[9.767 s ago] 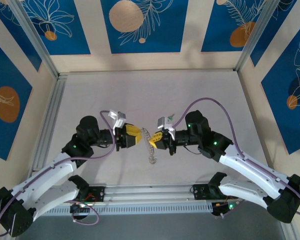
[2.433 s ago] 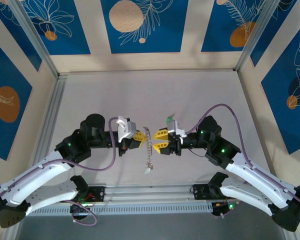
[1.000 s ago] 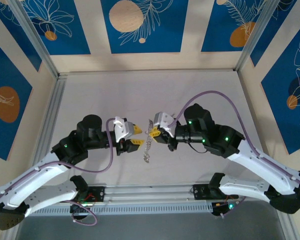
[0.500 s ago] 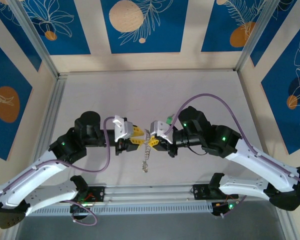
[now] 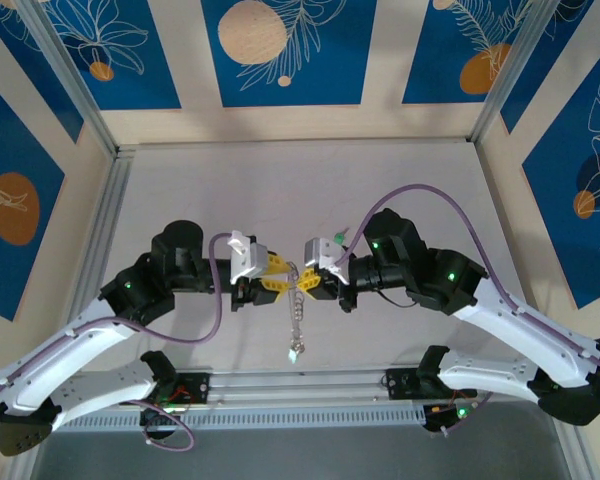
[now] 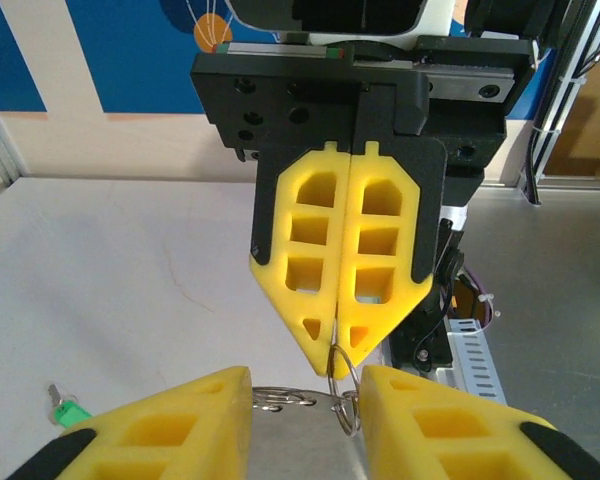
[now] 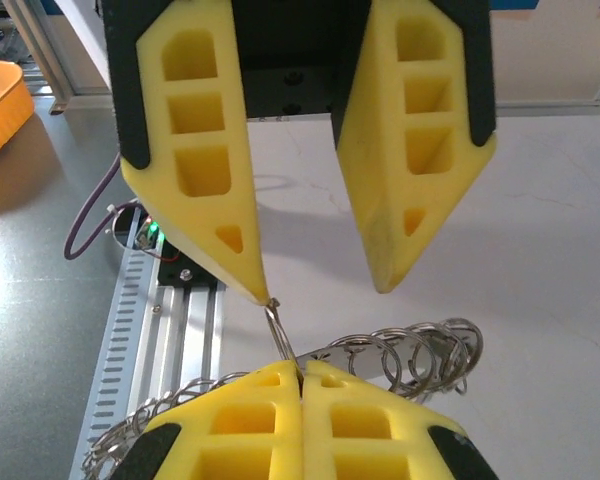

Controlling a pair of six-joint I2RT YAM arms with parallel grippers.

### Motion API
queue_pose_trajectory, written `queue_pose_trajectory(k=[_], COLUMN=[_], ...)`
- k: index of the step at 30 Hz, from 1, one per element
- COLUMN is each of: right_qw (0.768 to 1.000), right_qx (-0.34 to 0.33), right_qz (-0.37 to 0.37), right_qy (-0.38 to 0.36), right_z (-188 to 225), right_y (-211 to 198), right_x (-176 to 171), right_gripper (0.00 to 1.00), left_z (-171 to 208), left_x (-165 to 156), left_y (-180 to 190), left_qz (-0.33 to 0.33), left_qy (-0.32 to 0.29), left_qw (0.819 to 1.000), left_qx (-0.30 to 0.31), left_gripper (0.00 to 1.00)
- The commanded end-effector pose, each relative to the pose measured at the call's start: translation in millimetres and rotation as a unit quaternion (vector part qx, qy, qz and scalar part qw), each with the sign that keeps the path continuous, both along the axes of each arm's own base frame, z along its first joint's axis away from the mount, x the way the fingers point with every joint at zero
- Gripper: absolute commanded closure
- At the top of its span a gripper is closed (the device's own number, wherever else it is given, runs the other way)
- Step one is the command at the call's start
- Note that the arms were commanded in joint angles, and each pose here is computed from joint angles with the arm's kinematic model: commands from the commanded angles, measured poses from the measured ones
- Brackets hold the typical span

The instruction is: Put the keys on the keyring

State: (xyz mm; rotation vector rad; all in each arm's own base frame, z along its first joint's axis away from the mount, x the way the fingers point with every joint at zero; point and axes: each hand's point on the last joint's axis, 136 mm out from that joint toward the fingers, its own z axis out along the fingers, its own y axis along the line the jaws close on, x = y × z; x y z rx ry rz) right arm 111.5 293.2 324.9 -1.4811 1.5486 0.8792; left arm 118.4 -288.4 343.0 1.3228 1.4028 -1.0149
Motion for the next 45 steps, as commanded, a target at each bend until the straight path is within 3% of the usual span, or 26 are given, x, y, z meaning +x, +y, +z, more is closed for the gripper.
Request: queue_pose_trajectory(k=[1, 18, 21, 27, 34, 35, 40, 42, 45], right_qw=[0.998, 0.998, 0.997, 0.996, 0.992, 0.992, 0.990, 0.984, 0.976], right_qx=[0.060, 0.062, 0.067, 0.074, 0.111, 0.114, 0.122, 0.145, 0.171], right_qz=[0.016, 0.014, 0.019, 0.032, 0.046, 0.038, -0.072, -0.099, -0.127], right_qy=[-0.024, -0.019, -0.020, -0.026, -0.048, -0.048, -0.007, 0.022, 0.040], right_z=[30, 29, 31, 30, 40, 41, 24, 20, 19], right_y=[6, 8, 8, 8, 0, -1, -19, -32, -48], right_x=[-1, 5, 2, -3, -14, -12, 25, 36, 44], right_gripper=[1.00, 1.00, 1.00, 1.00, 1.00, 0.97, 0.37, 0.26, 0.21], left_z=[1, -5, -6, -10, -9, -8, -4, -5, -4], left_x=[-3, 3, 5, 11, 12, 12, 11, 12, 13], left_y=[-1, -2, -3, -4, -1, -1, 2, 3, 3], left_qz=[-0.012, 0.003, 0.006, 0.016, 0.026, 0.026, 0.031, 0.035, 0.037], left_qy=[0.003, 0.008, 0.007, 0.003, -0.007, -0.008, -0.018, -0.020, -0.020], left_qw=[1.000, 1.000, 1.000, 0.999, 0.999, 0.999, 0.999, 0.999, 0.999], left_qx=[0.006, 0.020, 0.022, 0.028, 0.025, 0.023, 0.010, 0.011, 0.009], left_gripper=[0.70, 0.63, 0.67, 1.00, 1.00, 1.00, 1.00, 1.00, 1.00])
